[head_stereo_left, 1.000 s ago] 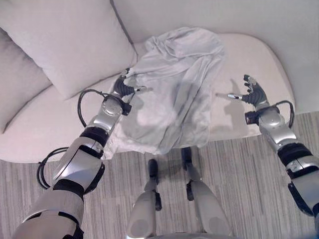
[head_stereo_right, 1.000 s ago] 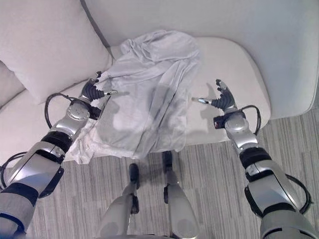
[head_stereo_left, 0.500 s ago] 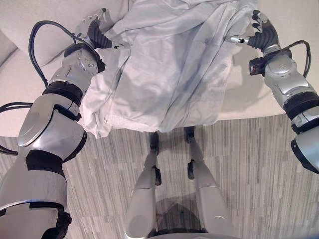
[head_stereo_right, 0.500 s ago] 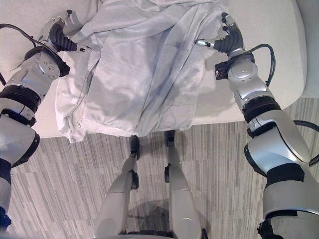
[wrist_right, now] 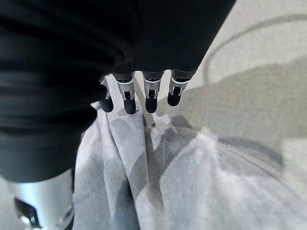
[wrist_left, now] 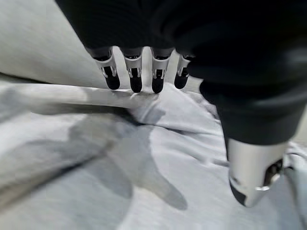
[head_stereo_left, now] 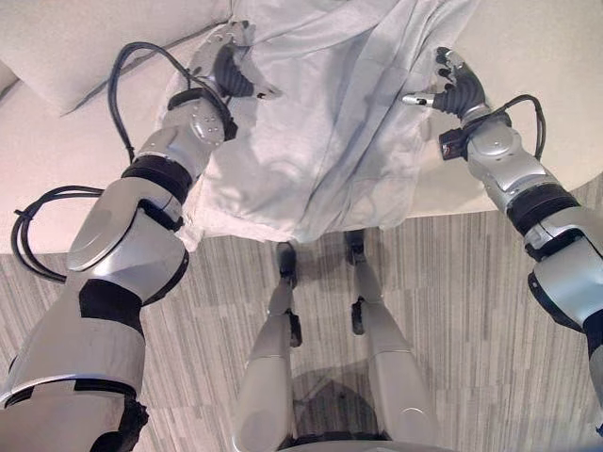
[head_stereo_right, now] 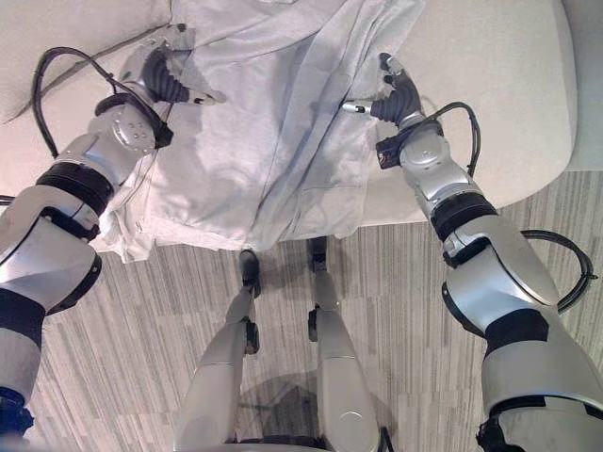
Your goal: Hang the clothes on the sofa on the clothes rack.
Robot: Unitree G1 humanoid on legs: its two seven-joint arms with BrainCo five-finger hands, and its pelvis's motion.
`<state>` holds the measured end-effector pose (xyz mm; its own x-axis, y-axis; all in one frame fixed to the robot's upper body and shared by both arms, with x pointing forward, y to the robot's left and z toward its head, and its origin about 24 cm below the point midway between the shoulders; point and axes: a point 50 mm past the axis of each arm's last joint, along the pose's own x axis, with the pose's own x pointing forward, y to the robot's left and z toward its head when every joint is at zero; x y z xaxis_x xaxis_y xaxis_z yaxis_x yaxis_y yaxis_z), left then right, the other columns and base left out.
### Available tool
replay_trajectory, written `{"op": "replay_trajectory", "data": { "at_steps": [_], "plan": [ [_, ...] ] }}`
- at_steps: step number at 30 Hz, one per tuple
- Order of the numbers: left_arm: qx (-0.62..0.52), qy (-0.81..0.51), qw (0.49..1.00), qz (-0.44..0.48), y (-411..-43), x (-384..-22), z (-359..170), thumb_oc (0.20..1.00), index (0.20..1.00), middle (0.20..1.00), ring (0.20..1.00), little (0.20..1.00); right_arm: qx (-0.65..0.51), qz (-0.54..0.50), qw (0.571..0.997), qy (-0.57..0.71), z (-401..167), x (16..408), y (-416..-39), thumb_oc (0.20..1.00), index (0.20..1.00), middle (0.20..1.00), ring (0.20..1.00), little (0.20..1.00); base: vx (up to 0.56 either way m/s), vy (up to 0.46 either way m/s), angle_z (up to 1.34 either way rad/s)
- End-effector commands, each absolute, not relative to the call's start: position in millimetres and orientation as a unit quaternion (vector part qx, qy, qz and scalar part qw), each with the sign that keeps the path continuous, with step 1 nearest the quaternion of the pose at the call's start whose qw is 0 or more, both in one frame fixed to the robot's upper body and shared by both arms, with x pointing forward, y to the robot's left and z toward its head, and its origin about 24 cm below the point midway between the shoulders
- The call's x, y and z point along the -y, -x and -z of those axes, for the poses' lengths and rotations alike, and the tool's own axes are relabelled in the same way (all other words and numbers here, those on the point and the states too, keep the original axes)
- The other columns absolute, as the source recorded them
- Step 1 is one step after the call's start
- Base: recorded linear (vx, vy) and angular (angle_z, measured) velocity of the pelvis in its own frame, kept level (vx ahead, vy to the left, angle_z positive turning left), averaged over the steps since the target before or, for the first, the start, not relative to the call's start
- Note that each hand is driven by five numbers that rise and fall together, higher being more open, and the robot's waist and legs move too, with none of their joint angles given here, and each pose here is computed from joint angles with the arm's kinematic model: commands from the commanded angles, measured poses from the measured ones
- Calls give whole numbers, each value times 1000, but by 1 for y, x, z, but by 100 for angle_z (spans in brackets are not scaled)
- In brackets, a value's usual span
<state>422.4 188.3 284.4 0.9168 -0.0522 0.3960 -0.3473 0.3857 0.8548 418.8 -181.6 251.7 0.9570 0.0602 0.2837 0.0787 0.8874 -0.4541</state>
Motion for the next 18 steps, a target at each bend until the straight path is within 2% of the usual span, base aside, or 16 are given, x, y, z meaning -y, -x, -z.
{"op": "replay_trajectory", "data": {
  "at_steps": [1, 9, 18],
  "plan": [
    [194, -560, 794, -137, -418, -206, -306, 1000, 1000, 1000, 1000, 1000, 174, -3, 963, 205, -256, 173, -418, 1000, 1000, 1000, 1000, 1000, 0, 0, 0],
    [190, -562, 782, -190, -409, -235, -328, 1000, 1000, 1000, 1000, 1000, 199, -21, 962, 184, -264, 159, -416, 1000, 1000, 1000, 1000, 1000, -1, 4, 0],
    [231, -568, 759, -216, -400, -238, -355, 1000, 1000, 1000, 1000, 1000, 236, -41, 960, 147, -280, 163, -407, 1000, 1000, 1000, 1000, 1000, 0, 15, 2]
  ]
}}
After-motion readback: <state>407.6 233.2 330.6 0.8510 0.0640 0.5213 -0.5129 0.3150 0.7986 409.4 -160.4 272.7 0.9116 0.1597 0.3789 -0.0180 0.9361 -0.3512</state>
